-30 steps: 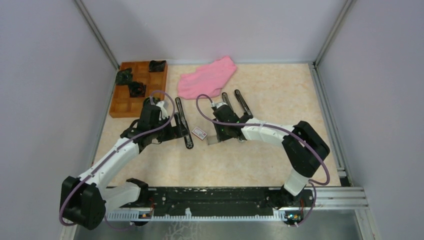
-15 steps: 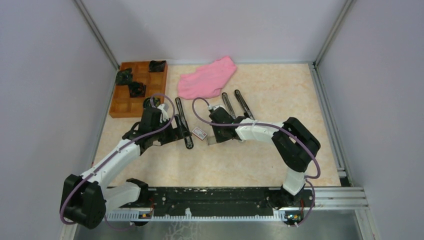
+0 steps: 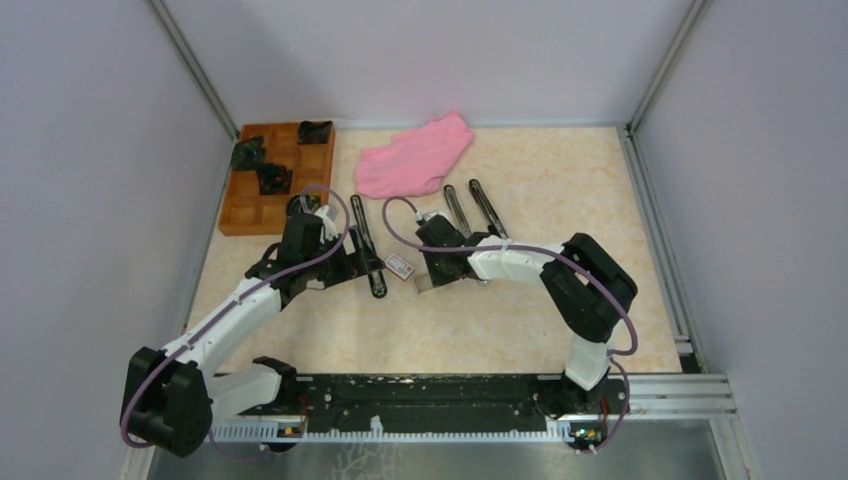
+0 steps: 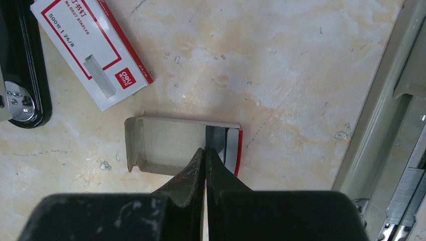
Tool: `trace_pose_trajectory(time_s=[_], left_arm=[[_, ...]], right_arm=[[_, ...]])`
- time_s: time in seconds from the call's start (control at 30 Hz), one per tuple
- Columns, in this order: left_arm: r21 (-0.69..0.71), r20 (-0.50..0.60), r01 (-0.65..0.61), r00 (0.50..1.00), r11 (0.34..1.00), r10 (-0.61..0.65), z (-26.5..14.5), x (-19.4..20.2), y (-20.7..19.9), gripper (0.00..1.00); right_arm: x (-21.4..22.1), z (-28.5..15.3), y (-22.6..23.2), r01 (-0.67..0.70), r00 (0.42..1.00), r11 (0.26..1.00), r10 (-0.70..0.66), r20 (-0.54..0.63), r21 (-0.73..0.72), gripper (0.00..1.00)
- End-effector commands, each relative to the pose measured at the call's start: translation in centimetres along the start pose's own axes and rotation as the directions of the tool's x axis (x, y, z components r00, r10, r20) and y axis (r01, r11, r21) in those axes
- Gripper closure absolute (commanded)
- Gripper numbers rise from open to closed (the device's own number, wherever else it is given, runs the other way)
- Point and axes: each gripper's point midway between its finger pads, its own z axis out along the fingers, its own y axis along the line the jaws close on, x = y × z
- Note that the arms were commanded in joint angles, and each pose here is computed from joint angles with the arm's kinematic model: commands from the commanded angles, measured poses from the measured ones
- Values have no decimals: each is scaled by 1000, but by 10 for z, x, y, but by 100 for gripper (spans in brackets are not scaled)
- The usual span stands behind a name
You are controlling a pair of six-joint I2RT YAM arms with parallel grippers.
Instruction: Load the staples into the stapler
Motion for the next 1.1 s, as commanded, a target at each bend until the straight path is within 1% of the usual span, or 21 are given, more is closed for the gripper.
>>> trace_pose_trajectory(time_s=[0.0,0.1,0.27,0.37,0.4,0.57,0.73,0.83,1.07], left_arm=[[42,18,7,1000,999,-8,1,-5,-8,1],[57,38,7,999,998,-9,-1,-9,-12,1],[95,105,-8,994,995,-2,-10,-21,-22,1],[136,151,-30,988,990,10,-17,-31,-32,1],[149,166,-40,986,988,15,-20,-33,-36,1],[223,226,-97,973,970,45,-32,-46,-56,1],[305,279,-160,957,939,72,-45,-55,-77,3],[355,303,-194,949,915,84,-51,-60,-90,3],[472,343,-269,933,840,106,-66,-67,-120,7]], right_arm=[[-18,-8,15,13,999,1000,-12,40,-28,100],[-25,-17,20,15,998,998,-11,66,-55,100],[-39,-33,26,35,993,994,-23,114,-101,100],[-47,-42,31,45,990,987,-23,140,-154,100],[-54,-53,34,50,985,982,-19,170,-182,100],[-69,-79,40,78,971,953,-7,239,-291,100],[-83,-108,47,108,948,886,44,315,-450,100],[-90,-123,48,134,934,857,58,352,-497,100],[-100,-157,64,231,896,742,89,435,-629,100]])
